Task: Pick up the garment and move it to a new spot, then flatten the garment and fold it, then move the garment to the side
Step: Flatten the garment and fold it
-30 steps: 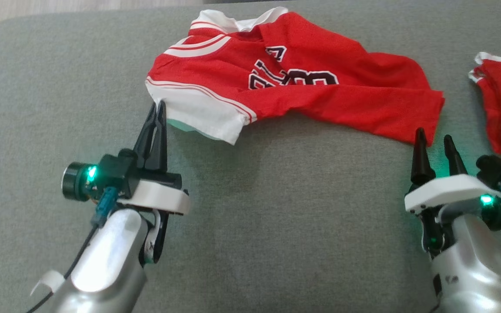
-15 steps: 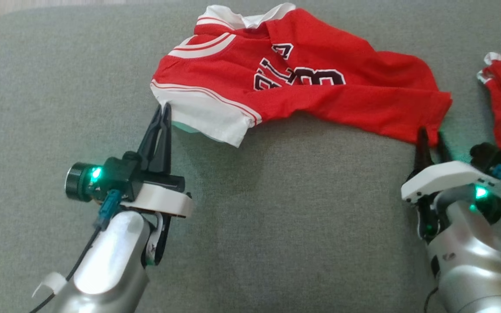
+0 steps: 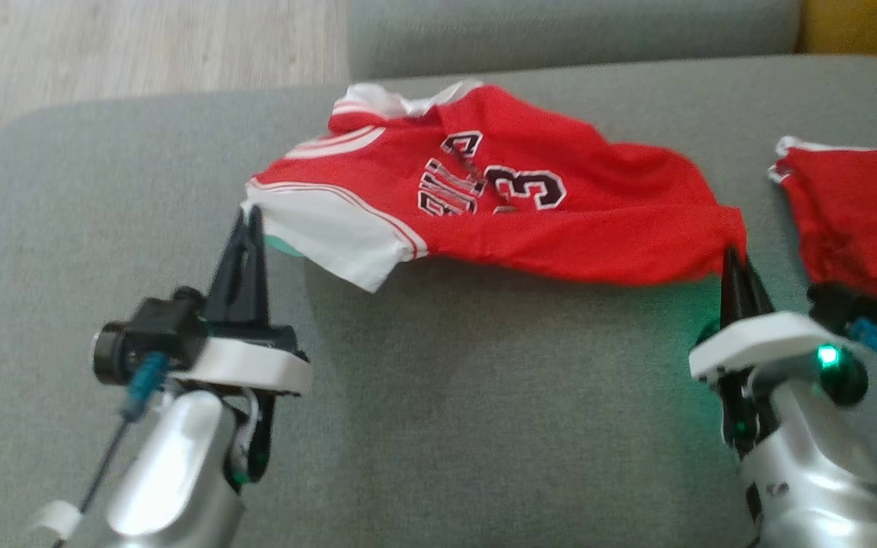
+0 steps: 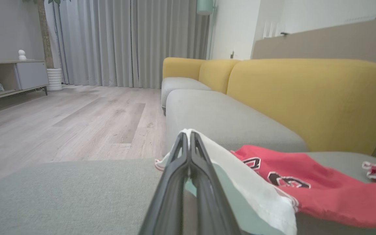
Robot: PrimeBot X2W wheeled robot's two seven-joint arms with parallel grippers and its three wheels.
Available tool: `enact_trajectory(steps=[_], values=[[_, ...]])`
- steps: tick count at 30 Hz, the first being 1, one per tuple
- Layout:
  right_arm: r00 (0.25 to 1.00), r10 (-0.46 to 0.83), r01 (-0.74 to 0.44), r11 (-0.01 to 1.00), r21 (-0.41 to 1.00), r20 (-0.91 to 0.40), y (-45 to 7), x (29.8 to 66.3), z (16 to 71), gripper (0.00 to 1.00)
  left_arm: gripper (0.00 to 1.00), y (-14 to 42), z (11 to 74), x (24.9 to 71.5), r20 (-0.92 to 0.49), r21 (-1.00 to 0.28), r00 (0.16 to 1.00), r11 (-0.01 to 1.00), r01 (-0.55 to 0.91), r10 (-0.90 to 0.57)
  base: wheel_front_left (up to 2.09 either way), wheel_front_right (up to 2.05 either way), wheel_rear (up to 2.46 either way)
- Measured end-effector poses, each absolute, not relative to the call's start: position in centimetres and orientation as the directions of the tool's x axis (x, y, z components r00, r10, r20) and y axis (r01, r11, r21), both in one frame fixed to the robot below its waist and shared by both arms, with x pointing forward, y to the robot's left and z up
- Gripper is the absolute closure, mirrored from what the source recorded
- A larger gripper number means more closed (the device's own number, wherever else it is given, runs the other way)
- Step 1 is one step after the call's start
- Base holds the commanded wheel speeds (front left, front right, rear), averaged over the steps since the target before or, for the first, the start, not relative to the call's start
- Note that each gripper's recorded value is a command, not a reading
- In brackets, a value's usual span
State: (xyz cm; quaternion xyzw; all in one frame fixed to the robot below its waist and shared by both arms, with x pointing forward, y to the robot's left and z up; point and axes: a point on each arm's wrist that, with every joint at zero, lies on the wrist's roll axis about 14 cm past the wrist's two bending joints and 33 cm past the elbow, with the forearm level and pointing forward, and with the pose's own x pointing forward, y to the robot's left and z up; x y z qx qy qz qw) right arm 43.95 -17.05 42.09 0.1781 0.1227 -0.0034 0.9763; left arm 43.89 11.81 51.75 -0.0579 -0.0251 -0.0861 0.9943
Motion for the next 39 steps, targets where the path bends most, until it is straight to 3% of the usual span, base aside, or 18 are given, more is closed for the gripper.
enact_trajectory(steps=[9,16,21,26,31,39], values=[[0.983,0.121,-0.151,0.961,0.233,0.136,-15.4,45.3,56.4,1.00,1.00,14.9,61.0,44.0,0.295,-0.199,0.950,0.966,0.167,-0.103,0.00,0.00,0.00],[0.898,0.169,-0.218,0.973,0.077,0.406,-15.8,43.3,68.9,1.00,1.00,15.5,74.5,41.2,0.613,-0.244,0.787,0.932,0.269,-0.067,0.00,0.00,0.00],[0.836,0.192,-0.232,0.973,0.013,0.514,-15.9,40.6,74.4,1.00,1.00,16.1,77.7,38.4,0.672,-0.235,0.739,0.932,0.276,-0.049,0.00,0.00,0.00],[0.833,0.205,-0.228,0.973,-0.020,0.514,-15.8,38.7,75.0,1.00,1.00,16.3,77.7,36.8,0.663,-0.237,0.747,0.932,0.274,-0.050,0.00,0.00,0.00],[0.867,0.221,-0.235,0.972,-0.025,0.447,-15.4,39.6,73.3,1.00,1.00,17.2,76.5,38.4,0.608,-0.184,0.790,0.956,0.227,-0.070,0.00,0.00,0.00],[0.907,0.257,-0.255,0.966,-0.048,0.333,-14.9,46.3,71.1,1.00,1.00,18.4,74.3,47.2,0.473,-0.078,0.874,0.983,0.163,-0.108,0.00,0.00,0.00]])
